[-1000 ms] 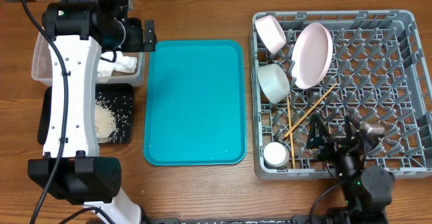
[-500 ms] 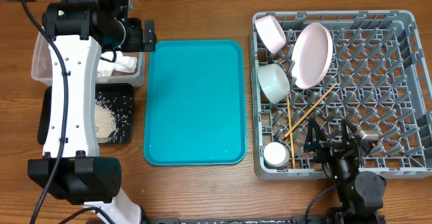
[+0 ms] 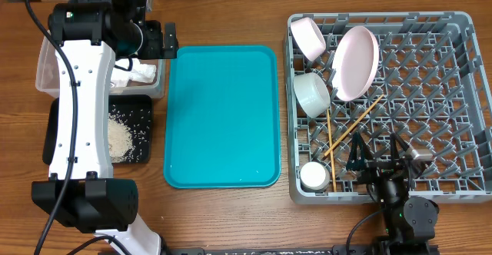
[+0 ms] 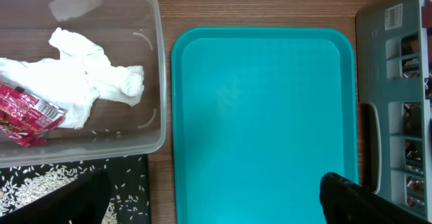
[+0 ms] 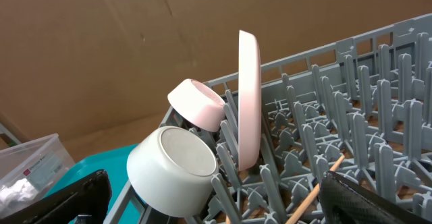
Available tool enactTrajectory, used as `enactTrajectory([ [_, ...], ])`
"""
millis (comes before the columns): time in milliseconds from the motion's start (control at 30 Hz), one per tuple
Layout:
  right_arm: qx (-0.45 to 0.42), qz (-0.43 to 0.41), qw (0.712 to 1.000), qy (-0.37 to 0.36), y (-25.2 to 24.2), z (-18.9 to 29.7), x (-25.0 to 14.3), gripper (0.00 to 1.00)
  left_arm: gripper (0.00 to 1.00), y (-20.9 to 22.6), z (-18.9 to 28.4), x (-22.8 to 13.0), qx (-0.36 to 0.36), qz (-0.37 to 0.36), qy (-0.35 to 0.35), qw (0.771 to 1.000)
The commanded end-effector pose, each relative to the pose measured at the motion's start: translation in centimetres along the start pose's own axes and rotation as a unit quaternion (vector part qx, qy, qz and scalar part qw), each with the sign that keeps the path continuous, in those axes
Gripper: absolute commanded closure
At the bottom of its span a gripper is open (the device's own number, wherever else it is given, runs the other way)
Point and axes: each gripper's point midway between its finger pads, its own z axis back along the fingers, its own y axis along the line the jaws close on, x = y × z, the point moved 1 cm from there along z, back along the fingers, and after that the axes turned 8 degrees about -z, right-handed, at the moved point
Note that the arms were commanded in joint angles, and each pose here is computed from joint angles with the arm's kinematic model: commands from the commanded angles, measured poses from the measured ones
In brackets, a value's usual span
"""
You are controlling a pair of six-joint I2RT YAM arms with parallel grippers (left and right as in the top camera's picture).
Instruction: Sort waste into correct bins and load items into the dishwasher
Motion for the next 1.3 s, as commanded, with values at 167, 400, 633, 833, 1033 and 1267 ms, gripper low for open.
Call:
enactTrajectory([
  [167, -0.003, 0.003, 1.000, -0.005, -0.2, 0.0, 0.0, 0.00, 0.00, 0.0, 0.1, 0.3, -0.002, 0.004, -0.005, 1.000],
  [400, -0.003, 0.003, 1.000, -0.005, -0.2, 0.0, 0.0, 0.00, 0.00, 0.0, 0.1, 0.3, -0.002, 0.004, -0.005, 1.000],
  [633, -0.003, 0.003, 1.000, -0.005, -0.2, 0.0, 0.0, 0.00, 0.00, -1.4, 0.4, 0.5, -0.010, -0.011, -0.009, 1.000],
  [833, -0.003, 0.003, 1.000, -0.005, -0.2, 0.0, 0.0, 0.00, 0.00, -4.0, 2.5, 0.6, -0.020, -0.039, -0.033, 0.998],
  [1033, -0.003, 0.003, 1.000, -0.005, -0.2, 0.0, 0.0, 0.00, 0.00, -3.3, 4.2, -1.0, 0.029, -0.051, -0.015, 0.998],
  [1267, -0.003, 0.003, 1.000, -0.005, -0.2, 0.0, 0.0, 0.00, 0.00, -4.1, 4.5, 2.4, 0.014, -0.101, -0.113, 0.988],
])
